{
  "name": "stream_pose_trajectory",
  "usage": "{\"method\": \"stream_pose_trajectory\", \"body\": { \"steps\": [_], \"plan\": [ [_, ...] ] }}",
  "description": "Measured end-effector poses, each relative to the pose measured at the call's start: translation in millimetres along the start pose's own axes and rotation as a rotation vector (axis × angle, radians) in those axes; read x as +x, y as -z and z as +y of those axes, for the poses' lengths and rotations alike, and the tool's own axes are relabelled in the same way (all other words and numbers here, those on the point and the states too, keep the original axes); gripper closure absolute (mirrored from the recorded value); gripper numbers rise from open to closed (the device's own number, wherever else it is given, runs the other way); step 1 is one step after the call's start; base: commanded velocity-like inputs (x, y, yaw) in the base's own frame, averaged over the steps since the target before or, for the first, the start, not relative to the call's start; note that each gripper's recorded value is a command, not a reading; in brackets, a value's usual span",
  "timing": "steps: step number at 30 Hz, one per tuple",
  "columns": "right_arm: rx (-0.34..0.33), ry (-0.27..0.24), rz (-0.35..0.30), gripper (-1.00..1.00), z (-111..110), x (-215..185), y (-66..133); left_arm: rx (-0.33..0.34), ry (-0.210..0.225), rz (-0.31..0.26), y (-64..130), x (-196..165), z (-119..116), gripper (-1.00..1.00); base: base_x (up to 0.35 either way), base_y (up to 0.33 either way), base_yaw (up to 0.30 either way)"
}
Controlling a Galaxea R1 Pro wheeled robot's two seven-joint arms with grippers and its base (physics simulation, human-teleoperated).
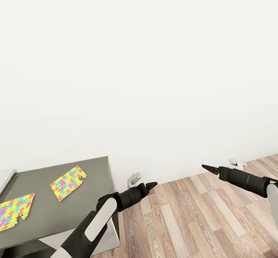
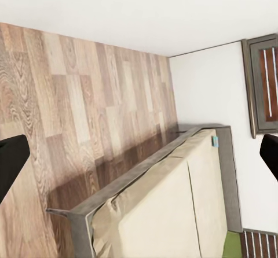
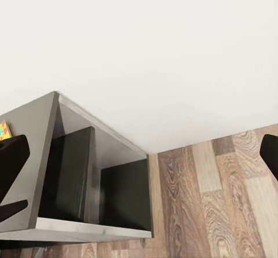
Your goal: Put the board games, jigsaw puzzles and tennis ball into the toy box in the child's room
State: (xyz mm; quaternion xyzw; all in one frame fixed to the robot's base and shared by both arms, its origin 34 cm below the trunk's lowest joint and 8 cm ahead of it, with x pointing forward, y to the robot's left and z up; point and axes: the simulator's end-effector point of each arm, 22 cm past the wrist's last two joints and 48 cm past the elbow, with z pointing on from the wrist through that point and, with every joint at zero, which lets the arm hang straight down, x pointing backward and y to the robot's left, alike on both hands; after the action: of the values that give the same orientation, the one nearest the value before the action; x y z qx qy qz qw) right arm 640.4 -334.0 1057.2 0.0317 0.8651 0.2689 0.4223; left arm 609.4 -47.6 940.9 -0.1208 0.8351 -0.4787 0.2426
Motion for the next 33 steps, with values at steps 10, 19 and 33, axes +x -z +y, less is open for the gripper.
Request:
{"method": "stream_pose_trajectory", "body": {
  "steps": [10,19,33],
  "plan": [
    [0.0,0.004,-0.005,-1.0,0.7,-2.9,1.7,0.001,-0.004,-0.002,0.7,-0.8,-1.6,-1.0,0.0,0.0,-0.104],
    [0.0,0.005,-0.007,-1.0,0.9,-3.8,2.0,0.0,-0.006,-0.003,0.8,-1.0,-1.6,-1.0,0.0,0.0,-0.24],
    [0.002,0.007,-0.007,-1.0,0.3,-4.5,2.5,-0.001,-0.008,-0.003,0.8,-1.1,-1.4,-1.0,0.0,0.0,-0.277]
  ]
}}
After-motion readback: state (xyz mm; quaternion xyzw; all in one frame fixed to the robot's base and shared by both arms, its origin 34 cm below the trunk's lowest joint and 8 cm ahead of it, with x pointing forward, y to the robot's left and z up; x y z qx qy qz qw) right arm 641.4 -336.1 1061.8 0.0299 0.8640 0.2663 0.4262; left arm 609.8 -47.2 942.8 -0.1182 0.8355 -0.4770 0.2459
